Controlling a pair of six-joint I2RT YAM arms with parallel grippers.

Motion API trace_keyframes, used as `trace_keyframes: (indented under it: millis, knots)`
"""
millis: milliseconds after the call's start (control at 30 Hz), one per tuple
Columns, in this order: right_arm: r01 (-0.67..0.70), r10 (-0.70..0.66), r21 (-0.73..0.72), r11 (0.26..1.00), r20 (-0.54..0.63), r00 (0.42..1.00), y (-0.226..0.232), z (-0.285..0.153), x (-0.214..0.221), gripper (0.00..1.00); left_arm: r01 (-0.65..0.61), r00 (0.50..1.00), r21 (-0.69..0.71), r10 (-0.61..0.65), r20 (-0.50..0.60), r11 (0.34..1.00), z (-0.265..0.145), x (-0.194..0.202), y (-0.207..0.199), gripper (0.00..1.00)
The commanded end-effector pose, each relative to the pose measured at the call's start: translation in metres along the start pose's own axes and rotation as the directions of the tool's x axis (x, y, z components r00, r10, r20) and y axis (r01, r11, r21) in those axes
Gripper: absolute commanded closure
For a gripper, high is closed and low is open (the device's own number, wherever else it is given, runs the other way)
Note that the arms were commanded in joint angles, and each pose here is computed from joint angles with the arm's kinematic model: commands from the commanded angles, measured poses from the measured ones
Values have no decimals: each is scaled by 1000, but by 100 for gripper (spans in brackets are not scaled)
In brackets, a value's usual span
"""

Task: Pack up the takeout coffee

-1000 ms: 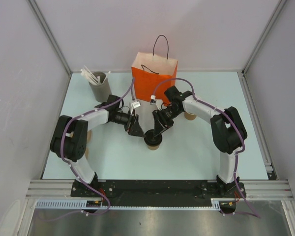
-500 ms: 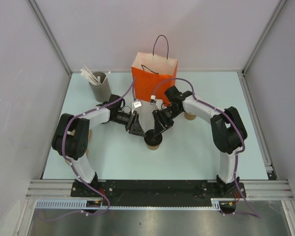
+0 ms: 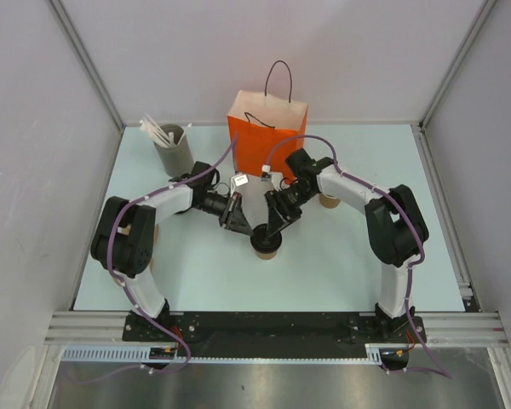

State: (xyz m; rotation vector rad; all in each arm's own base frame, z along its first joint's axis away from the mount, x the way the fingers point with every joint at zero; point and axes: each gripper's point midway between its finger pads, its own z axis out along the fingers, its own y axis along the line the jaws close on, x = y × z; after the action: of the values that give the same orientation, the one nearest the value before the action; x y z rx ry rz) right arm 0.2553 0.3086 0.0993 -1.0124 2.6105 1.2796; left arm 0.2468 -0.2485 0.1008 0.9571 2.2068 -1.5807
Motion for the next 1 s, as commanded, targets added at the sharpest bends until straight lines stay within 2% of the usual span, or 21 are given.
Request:
trace_keyframes:
  millis: [0,400,967]
  knots:
    - [11,-6,91,996,-58,998,-25,12,14,50,-130,990,-131,120,-78,983,13,4,28,78]
    - [3,4,104,995,-66,998,-30,12,16,50,-129,983,-225,95,-159,966,14,15,48,80]
    - [23,-4,166,986,-114,993,-41,18,26,50,-131,959,-303,43,-281,944,17,37,69,76]
